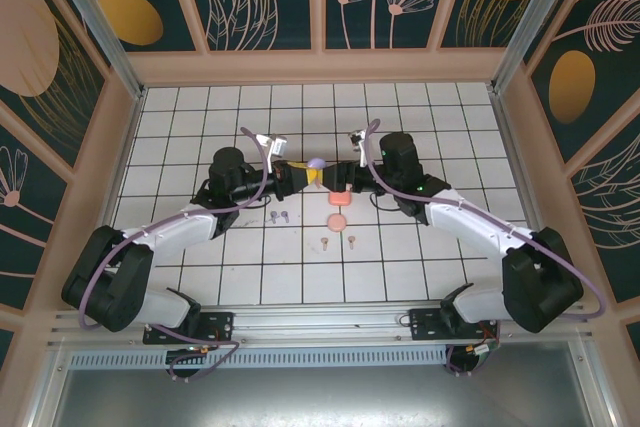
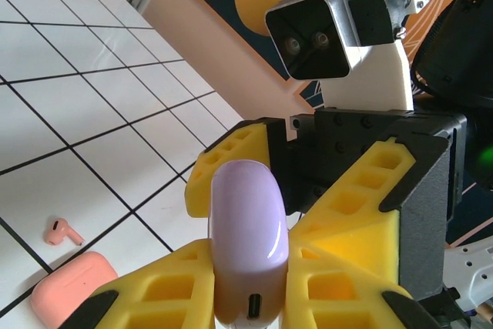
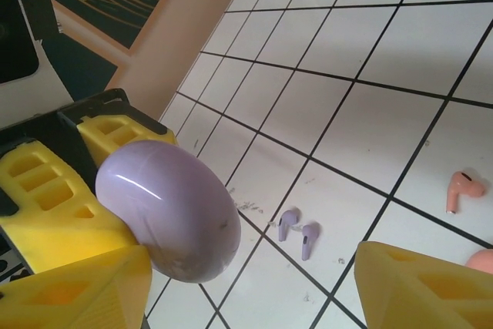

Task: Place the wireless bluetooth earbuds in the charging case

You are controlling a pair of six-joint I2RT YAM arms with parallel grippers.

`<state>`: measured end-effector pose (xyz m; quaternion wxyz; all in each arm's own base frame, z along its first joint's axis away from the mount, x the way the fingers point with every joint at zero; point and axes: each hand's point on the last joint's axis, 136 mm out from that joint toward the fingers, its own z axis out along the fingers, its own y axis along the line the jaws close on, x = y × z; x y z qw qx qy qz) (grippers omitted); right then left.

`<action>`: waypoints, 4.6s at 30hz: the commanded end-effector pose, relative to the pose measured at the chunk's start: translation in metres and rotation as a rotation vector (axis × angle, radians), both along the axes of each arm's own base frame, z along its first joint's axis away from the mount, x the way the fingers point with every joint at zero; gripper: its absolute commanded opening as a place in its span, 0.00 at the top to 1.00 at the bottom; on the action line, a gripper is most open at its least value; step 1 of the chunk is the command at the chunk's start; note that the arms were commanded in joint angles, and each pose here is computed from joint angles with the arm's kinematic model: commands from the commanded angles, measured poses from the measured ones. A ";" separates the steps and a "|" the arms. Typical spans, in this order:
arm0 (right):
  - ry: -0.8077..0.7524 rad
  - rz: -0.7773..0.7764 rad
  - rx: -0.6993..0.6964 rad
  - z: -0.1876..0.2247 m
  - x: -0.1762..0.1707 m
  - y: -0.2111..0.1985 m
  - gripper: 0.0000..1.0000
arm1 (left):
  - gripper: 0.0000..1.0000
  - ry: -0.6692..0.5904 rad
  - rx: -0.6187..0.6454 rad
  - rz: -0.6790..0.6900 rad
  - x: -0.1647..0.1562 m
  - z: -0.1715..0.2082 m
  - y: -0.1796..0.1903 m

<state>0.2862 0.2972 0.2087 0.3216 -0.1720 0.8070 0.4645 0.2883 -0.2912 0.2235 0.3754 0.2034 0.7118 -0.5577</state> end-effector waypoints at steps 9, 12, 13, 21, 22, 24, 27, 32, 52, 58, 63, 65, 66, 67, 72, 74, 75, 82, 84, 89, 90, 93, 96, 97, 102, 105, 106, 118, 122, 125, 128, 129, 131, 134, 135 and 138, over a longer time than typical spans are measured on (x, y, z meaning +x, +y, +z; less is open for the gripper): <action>-0.017 -0.113 0.016 -0.007 0.029 -0.011 0.38 | 1.00 -0.074 -0.061 -0.048 -0.011 0.033 -0.001; -0.008 -0.116 0.008 -0.012 0.028 -0.012 0.38 | 1.00 -0.078 -0.064 -0.045 -0.011 0.034 0.000; -0.004 -0.119 0.004 -0.015 0.027 -0.013 0.38 | 1.00 -0.079 -0.064 -0.045 -0.012 0.034 0.000; -0.010 -0.103 0.048 -0.005 0.014 -0.025 0.39 | 1.00 -0.078 -0.067 -0.041 -0.012 0.032 0.000; -0.019 -0.090 0.068 0.000 0.010 -0.026 0.39 | 1.00 -0.078 -0.068 -0.043 -0.012 0.033 0.000; -0.041 -0.056 0.111 0.012 0.002 -0.025 0.39 | 1.00 -0.078 -0.071 -0.048 -0.013 0.033 0.000; -0.070 -0.002 0.167 0.026 -0.008 -0.022 0.41 | 1.00 -0.076 -0.087 -0.064 -0.016 0.036 -0.001; -0.085 0.054 0.224 0.040 -0.011 -0.014 0.48 | 1.00 -0.073 -0.124 -0.091 -0.021 0.043 -0.002; -0.085 0.083 0.244 0.050 -0.002 0.003 0.55 | 1.00 -0.071 -0.143 -0.099 -0.021 0.047 -0.002; -0.074 0.085 0.235 0.046 0.002 0.008 0.59 | 1.00 -0.068 -0.143 -0.100 -0.021 0.045 -0.003; -0.077 0.072 0.231 0.047 0.006 0.008 0.64 | 1.00 -0.066 -0.143 -0.102 -0.021 0.044 -0.003; -0.079 0.068 0.230 0.047 0.007 0.008 0.65 | 1.00 -0.063 -0.141 -0.102 -0.021 0.042 -0.003; -0.079 0.066 0.230 0.048 0.008 0.008 0.65 | 1.00 -0.062 -0.141 -0.102 -0.021 0.042 -0.003; -0.079 0.068 0.229 0.048 0.008 0.009 0.66 | 1.00 -0.063 -0.141 -0.103 -0.022 0.042 -0.003; -0.076 0.070 0.230 0.049 0.011 0.010 0.73 | 1.00 -0.058 -0.140 -0.103 -0.022 0.040 -0.002; -0.074 0.074 0.229 0.049 0.011 0.011 0.76 | 1.00 -0.055 -0.141 -0.101 -0.022 0.039 -0.002; -0.071 0.074 0.227 0.048 0.011 0.011 0.79 | 1.00 -0.053 -0.140 -0.103 -0.022 0.039 -0.002; -0.078 0.075 0.214 0.049 0.011 0.011 1.00 | 0.96 -0.019 -0.125 -0.093 -0.018 0.029 -0.004; -0.082 0.068 0.197 0.048 0.012 0.010 1.00 | 0.79 -0.006 -0.112 -0.072 -0.013 0.023 -0.003; -0.096 0.028 0.102 0.036 0.018 0.003 1.00 | 0.43 -0.019 -0.006 0.011 0.001 0.010 0.001; -0.101 0.021 0.078 0.034 0.019 0.001 1.00 | 0.38 -0.030 0.027 0.021 0.002 0.010 0.003; -0.118 -0.008 0.004 0.026 0.024 -0.009 1.00 | 0.26 -0.082 0.124 0.023 0.005 0.013 0.006; -0.147 -0.027 -0.068 0.019 0.029 -0.017 1.00 | 0.18 -0.114 0.230 0.003 0.006 0.015 0.009; -0.155 -0.031 -0.095 0.016 0.030 -0.019 1.00 | 0.17 -0.121 0.254 -0.005 0.007 0.018 0.009; -0.206 -0.044 -0.236 0.000 0.036 -0.032 1.00 | 0.11 -0.135 0.353 -0.081 0.009 0.026 0.005; -0.237 -0.008 -0.286 -0.007 0.032 -0.034 1.00 | 0.11 -0.125 0.409 -0.139 0.012 0.026 0.002; -0.246 0.005 -0.291 -0.008 0.030 -0.034 1.00 | 0.12 -0.116 0.422 -0.158 0.012 0.024 0.000; -0.248 0.139 -0.274 -0.022 0.006 -0.028 1.00 | 0.32 -0.013 0.455 -0.366 0.003 0.001 -0.013; -0.246 0.163 -0.251 -0.018 0.004 -0.023 1.00 | 0.34 0.010 0.443 -0.389 0.002 -0.004 -0.016; -0.247 0.172 -0.238 -0.015 0.004 -0.020 1.00 | 0.34 0.012 0.427 -0.404 0.001 -0.004 -0.018; -0.244 0.182 -0.235 -0.014 0.004 -0.018 1.00 | 0.34 0.019 0.420 -0.412 0.001 -0.006 -0.020; -0.243 0.183 -0.237 -0.015 0.004 -0.017 1.00 | 0.35 0.022 0.418 -0.414 0.001 -0.008 -0.020; -0.242 0.185 -0.235 -0.014 0.004 -0.016 1.00 | 0.35 0.029 0.413 -0.421 0.001 -0.010 -0.021; -0.241 0.193 -0.234 -0.014 0.005 -0.012 1.00 | 0.36 0.035 0.406 -0.430 0.001 -0.012 -0.023; -0.240 0.195 -0.235 -0.014 0.005 -0.011 1.00 | 0.36 0.034 0.404 -0.433 0.000 -0.012 -0.023; -0.238 0.195 -0.237 -0.014 0.008 -0.009 1.00 | 0.37 0.031 0.400 -0.436 0.000 -0.012 -0.024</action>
